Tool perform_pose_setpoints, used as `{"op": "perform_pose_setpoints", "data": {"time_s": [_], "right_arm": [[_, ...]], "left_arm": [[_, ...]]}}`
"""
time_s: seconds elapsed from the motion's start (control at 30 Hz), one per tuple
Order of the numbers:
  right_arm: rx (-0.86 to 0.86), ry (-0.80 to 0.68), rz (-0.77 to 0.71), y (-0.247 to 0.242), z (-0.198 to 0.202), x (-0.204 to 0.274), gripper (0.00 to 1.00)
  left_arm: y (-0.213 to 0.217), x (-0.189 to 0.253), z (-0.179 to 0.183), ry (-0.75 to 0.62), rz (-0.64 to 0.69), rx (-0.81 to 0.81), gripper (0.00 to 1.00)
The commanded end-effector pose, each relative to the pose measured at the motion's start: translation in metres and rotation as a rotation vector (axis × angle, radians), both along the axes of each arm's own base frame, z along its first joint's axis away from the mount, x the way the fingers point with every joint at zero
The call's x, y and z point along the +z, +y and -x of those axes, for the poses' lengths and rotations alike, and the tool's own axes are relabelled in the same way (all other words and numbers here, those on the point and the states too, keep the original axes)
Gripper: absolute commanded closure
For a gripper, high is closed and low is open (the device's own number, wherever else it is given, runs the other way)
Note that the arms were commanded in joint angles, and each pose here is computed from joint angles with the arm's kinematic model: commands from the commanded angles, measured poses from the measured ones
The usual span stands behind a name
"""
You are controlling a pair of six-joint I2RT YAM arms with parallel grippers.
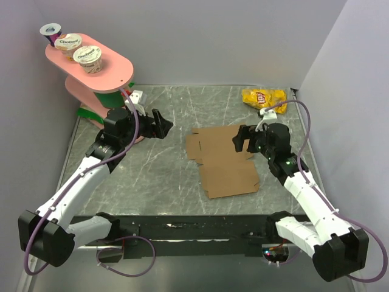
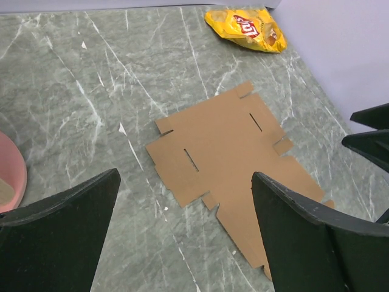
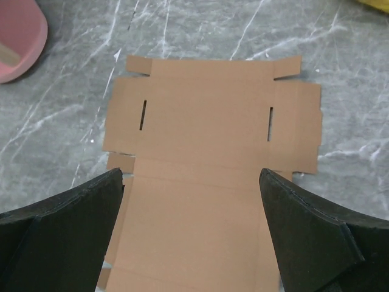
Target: Fold the paper box
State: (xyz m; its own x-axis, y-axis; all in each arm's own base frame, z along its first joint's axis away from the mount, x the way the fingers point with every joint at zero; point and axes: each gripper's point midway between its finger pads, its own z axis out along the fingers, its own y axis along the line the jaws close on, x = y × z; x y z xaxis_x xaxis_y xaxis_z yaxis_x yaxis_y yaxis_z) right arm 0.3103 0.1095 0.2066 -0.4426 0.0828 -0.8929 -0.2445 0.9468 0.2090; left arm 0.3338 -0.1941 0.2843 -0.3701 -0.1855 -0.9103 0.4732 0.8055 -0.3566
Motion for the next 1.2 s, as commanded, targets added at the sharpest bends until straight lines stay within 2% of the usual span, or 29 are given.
{"op": "perform_pose_setpoints", "data": {"time_s": [0.0, 0.23, 0.33, 0.37, 0.47, 0.53, 0.63, 0.83, 1.1, 1.17], "right_arm": [[0.035, -0.02, 0.042, -0.003, -0.006, 0.025, 0.0], [0.007, 0.146, 0.035, -0.013, -0.009, 0.001, 0.0], [0.044, 0.19, 0.101, 0.006, -0.01, -0.012, 0.01], [0.048, 0.206, 0.176, 0.019, -0.008, -0.023, 0.01], [0.019, 0.259, 0.162, 0.043, -0.012, -0.041, 0.03], [0.054, 0.275, 0.166, 0.068, -0.009, -0.049, 0.06], [0.065, 0.342, 0.266, 0.102, -0.009, -0.08, 0.09], [0.116, 0.353, 0.334, 0.161, -0.006, -0.099, 0.11], [0.076, 0.437, 0.415, 0.181, -0.02, -0.137, 0.12], [0.074, 0.455, 0.448, 0.179, -0.02, -0.149, 0.16]], "left_arm": [[-0.004, 0.014, -0.002, -0.023, 0.026, -0.007, 0.04], [-0.021, -0.002, 0.001, 0.061, 0.073, -0.08, 0.04], [-0.023, -0.013, -0.005, 0.123, 0.103, -0.048, 0.04], [-0.023, -0.014, -0.007, 0.135, 0.112, -0.037, 0.04], [-0.021, -0.022, -0.006, 0.182, 0.133, -0.007, 0.04], [-0.01, -0.024, -0.008, 0.18, 0.145, 0.065, 0.04], [0.006, -0.037, -0.004, 0.196, 0.167, 0.143, 0.04], [0.039, -0.064, 0.006, 0.268, 0.227, 0.22, 0.04], [0.057, -0.067, 0.016, 0.26, 0.189, 0.246, 0.04], [0.057, -0.067, 0.018, 0.257, 0.188, 0.242, 0.04]]}}
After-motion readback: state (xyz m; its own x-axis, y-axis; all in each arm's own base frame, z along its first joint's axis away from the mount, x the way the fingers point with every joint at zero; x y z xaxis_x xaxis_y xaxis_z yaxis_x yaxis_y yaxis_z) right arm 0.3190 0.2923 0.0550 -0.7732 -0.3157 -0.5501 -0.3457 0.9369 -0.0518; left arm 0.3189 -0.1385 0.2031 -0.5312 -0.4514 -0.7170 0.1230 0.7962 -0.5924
